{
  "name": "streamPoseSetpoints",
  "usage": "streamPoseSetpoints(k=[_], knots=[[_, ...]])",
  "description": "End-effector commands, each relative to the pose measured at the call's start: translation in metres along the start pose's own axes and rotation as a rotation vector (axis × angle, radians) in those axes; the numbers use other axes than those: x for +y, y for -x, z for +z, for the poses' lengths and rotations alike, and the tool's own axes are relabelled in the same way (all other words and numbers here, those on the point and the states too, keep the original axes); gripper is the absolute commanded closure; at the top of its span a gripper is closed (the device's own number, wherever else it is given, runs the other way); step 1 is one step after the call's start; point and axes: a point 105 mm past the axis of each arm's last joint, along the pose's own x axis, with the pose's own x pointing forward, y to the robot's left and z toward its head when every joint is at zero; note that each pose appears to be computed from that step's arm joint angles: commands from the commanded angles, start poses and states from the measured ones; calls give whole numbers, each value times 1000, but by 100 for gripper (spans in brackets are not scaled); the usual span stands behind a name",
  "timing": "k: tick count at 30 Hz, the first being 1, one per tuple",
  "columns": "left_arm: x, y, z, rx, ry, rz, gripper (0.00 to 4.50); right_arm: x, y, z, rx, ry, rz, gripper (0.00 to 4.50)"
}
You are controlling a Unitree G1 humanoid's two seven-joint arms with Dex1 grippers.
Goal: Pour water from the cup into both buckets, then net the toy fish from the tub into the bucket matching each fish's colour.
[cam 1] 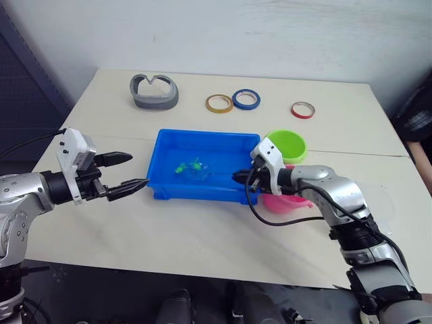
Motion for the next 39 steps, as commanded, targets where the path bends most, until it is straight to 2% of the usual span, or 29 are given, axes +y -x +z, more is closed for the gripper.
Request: streamPoseSetpoints(k=[1,7,13,19,27,30,33,36,38,39], knots=[[1,-4,13,-31,-54,-10,1,1,12,26,-89,42,-6,450],[3,-21,21,-72,-59,-63,1,10,34,36,-145,100,-18,450],[0,-47,35,-128,-70,-171,1,10,74,46,-210,146,-122,450],[-12,-77,51,-191,-77,-314,1,3,124,47,-226,168,-297,450],[-24,-106,63,-234,-118,-432,1,-23,180,32,-147,210,-576,450],[-25,-111,64,-237,-126,-441,1,-34,188,27,-57,355,-640,450],[-25,-112,64,-242,-132,-445,1,-38,183,20,46,547,-627,450],[-25,-110,64,-243,-133,-441,1,-58,186,12,251,843,-727,450],[-26,-109,65,-243,-133,-439,1,-62,185,11,300,956,-724,450],[-25,-108,64,-241,-133,-433,1,-61,182,15,329,1082,-710,450]])
